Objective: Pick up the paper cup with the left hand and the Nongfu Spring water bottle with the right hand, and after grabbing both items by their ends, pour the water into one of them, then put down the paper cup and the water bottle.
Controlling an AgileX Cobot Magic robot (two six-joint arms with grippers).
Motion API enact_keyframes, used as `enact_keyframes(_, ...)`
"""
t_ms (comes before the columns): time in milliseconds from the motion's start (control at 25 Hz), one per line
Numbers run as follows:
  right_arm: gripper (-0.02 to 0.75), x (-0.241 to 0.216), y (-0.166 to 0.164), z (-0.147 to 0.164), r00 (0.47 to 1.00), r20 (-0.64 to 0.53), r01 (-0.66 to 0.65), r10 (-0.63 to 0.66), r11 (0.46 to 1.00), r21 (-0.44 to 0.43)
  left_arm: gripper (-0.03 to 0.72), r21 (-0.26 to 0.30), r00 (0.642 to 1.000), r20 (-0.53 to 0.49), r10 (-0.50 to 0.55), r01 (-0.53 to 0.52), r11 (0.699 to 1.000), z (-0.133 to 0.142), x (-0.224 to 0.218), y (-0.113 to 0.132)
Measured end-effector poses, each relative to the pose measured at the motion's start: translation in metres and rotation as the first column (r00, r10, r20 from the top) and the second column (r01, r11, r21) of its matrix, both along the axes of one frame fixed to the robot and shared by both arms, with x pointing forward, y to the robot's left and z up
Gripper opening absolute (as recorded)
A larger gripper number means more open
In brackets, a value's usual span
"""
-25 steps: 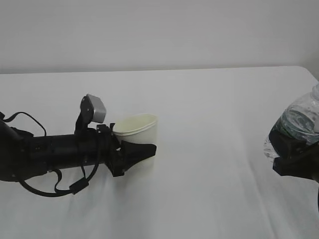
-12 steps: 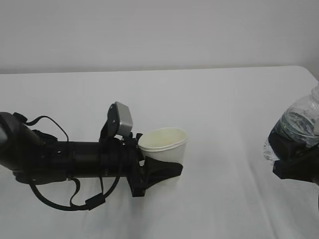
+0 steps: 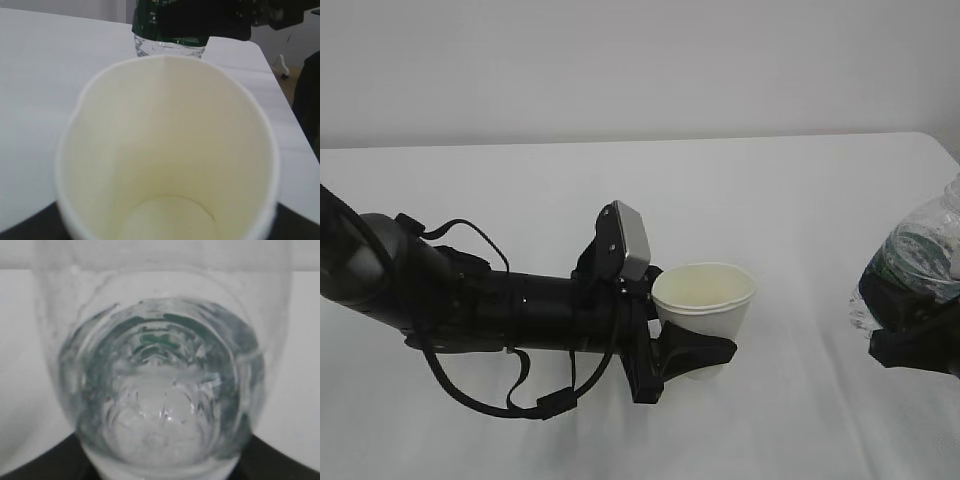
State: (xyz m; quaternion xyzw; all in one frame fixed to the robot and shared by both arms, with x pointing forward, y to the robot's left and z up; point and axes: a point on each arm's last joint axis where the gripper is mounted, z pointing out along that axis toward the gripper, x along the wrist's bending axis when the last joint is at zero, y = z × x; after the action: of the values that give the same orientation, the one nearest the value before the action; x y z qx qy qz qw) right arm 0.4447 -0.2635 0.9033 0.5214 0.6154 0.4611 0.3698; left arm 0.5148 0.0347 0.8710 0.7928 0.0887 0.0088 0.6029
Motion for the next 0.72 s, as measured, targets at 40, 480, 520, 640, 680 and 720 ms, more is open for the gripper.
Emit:
enact_keyframes(40,0.356,0.000,0.000,0.000,1.000,0.000,0.000,0.000,1.000,0.000,0.420,0.003,1.000,0.001,-0.001,0.001,1.000,0.000,0.000,0.000)
enact_keyframes(480,0.356,-0.008,-0.001,0.024,1.000,0.023,-0.006,0.006,1.000,-0.006,0.420,0.047,1.000,0.005,-0.015,0.015,0.999,-0.004,-0.001,0.001)
enact_keyframes(520,0.356,-0.010,-0.001,0.028,0.999,0.032,-0.005,0.005,1.000,-0.006,0.420,0.048,1.000,0.005,-0.015,0.015,0.999,-0.004,-0.001,0.001)
enact_keyframes(640,0.356,-0.015,-0.002,0.035,0.999,0.035,-0.004,0.004,1.000,-0.008,0.420,0.048,1.000,0.003,-0.017,0.016,0.999,-0.004,-0.002,0.000)
enact_keyframes(680,0.356,-0.016,-0.002,0.036,1.000,0.026,-0.004,0.004,1.000,-0.010,0.420,0.048,1.000,0.003,-0.018,0.018,0.999,-0.004,-0.002,0.000)
enact_keyframes(720,0.356,-0.017,-0.003,0.036,1.000,0.011,-0.003,0.003,1.000,-0.014,0.420,0.048,1.000,0.003,-0.025,0.025,0.999,-0.004,-0.004,-0.002)
